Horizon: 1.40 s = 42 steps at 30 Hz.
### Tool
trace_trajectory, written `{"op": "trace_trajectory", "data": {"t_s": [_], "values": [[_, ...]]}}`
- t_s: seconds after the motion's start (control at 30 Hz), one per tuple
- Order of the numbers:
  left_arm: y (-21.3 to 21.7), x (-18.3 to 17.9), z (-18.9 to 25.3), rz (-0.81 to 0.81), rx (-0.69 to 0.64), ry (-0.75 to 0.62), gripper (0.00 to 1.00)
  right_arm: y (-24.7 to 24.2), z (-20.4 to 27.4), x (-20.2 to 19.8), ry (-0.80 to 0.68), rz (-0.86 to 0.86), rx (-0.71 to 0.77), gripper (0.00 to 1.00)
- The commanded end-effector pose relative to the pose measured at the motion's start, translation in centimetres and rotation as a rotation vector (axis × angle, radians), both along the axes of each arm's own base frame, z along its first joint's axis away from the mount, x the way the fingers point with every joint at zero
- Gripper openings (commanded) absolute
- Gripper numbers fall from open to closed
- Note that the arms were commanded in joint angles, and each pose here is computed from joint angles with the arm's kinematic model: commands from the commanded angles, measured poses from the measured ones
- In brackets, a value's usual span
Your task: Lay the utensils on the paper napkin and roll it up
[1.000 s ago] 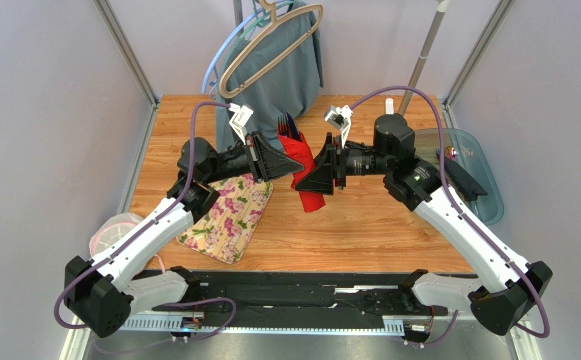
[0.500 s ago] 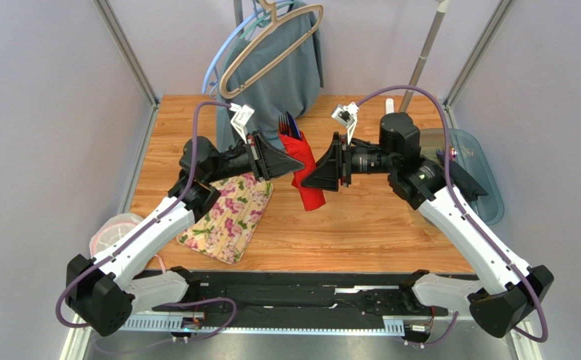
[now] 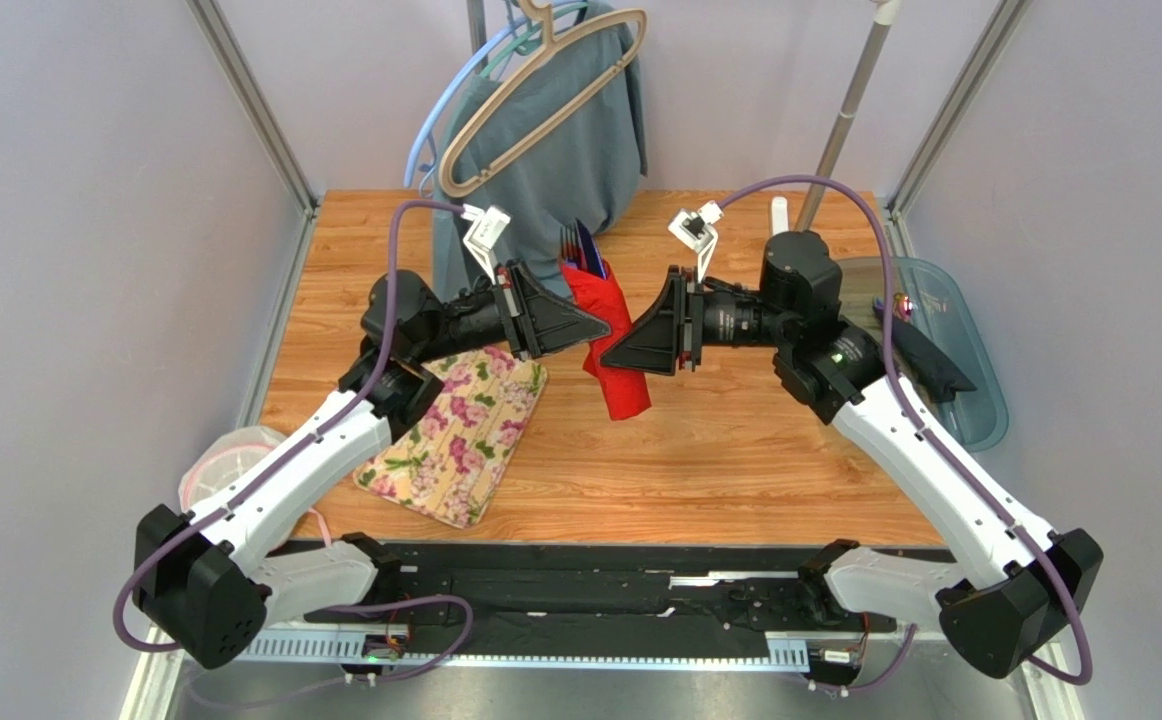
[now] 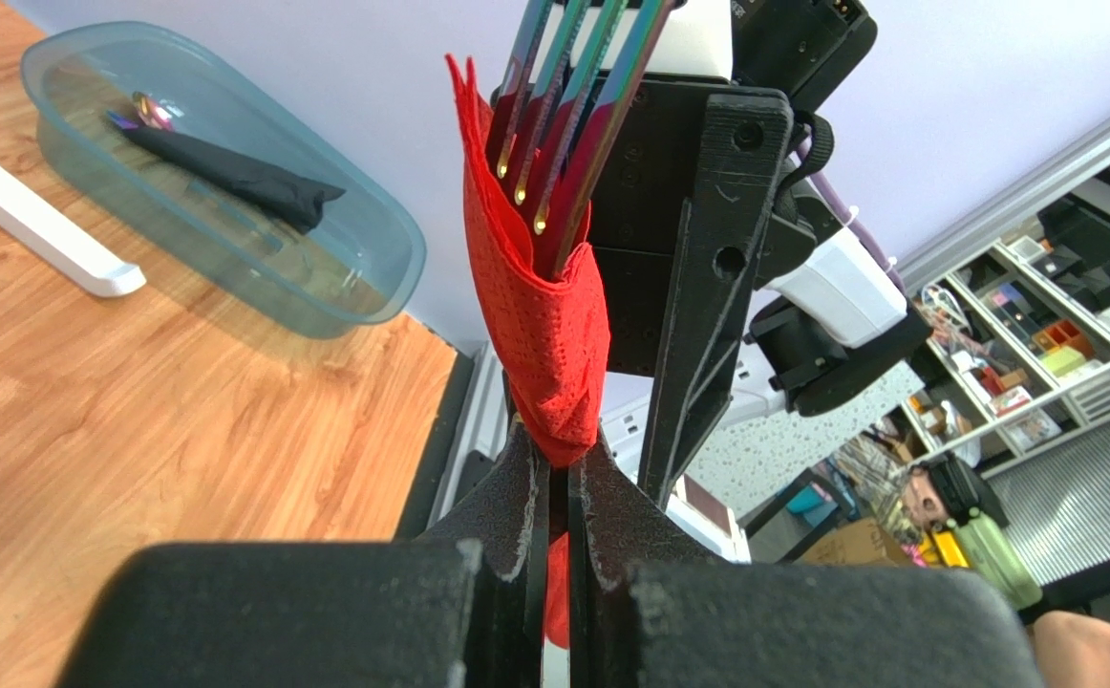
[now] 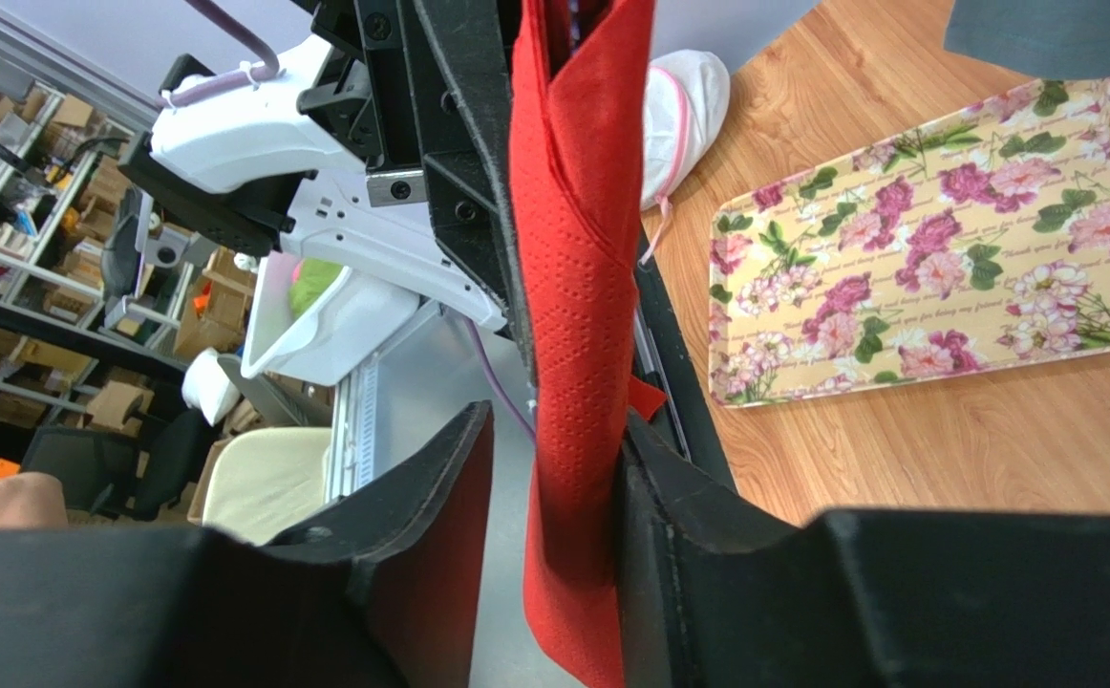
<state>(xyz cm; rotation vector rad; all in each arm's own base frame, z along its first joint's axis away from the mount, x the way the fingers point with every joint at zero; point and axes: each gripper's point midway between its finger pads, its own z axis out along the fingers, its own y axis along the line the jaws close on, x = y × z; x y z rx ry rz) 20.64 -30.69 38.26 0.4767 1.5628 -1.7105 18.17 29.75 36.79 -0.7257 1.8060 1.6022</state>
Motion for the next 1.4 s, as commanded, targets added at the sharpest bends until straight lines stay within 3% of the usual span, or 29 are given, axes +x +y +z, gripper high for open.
{"op": "trace_trajectory", "data": {"t_s": [0.0,0.5,0.6,0.67,0.8,0.9,0.93,1.03,1.13,1.3,1.33,1.37], "values": [[0.3,0.7,3.3,0.044,-0.063,-0.064,0.00,0.2,1.8,-0.5,-0.012,0.020,0.064,0.36],[1.3,2.6,3.5,0.119,-0.074,-0.028,0.00,0.6,1.2,0.3,0.112,-0.030,0.111,0.32],[1.3,2.7,3.3,0.121,-0.071,-0.022,0.00,0.6,1.3,0.4,0.109,-0.033,0.115,0.18],[1.2,2.7,3.1,0.115,-0.067,-0.015,0.00,0.6,1.8,0.3,0.095,-0.026,0.122,0.00],[1.1,2.8,2.4,0.117,-0.049,0.010,0.00,0.5,1.8,0.6,0.063,-0.015,0.106,0.00],[1.1,2.6,1.8,0.110,-0.035,0.003,0.25,-0.1,1.4,1.3,0.075,-0.033,0.084,0.00],[1.2,2.6,1.6,0.111,-0.032,0.004,0.39,-0.5,1.2,1.7,0.084,-0.040,0.079,0.00],[1.3,2.4,1.0,0.112,-0.008,0.000,0.60,-1.8,1.0,2.5,0.086,-0.065,0.063,0.00],[1.4,1.8,0.2,0.098,0.019,-0.020,0.66,-3.6,0.0,3.2,0.076,-0.091,0.017,0.00],[1.8,0.5,-2.4,0.058,0.122,-0.068,0.67,-7.9,-2.7,4.2,0.073,-0.167,-0.068,0.00],[1.8,0.2,-3.0,0.043,0.139,-0.069,0.67,-9.8,-3.8,4.4,0.133,-0.203,-0.089,0.00],[2.0,-0.1,-3.7,0.037,0.162,-0.075,0.67,-10.9,-4.7,4.8,0.090,-0.218,-0.113,0.00]]}}
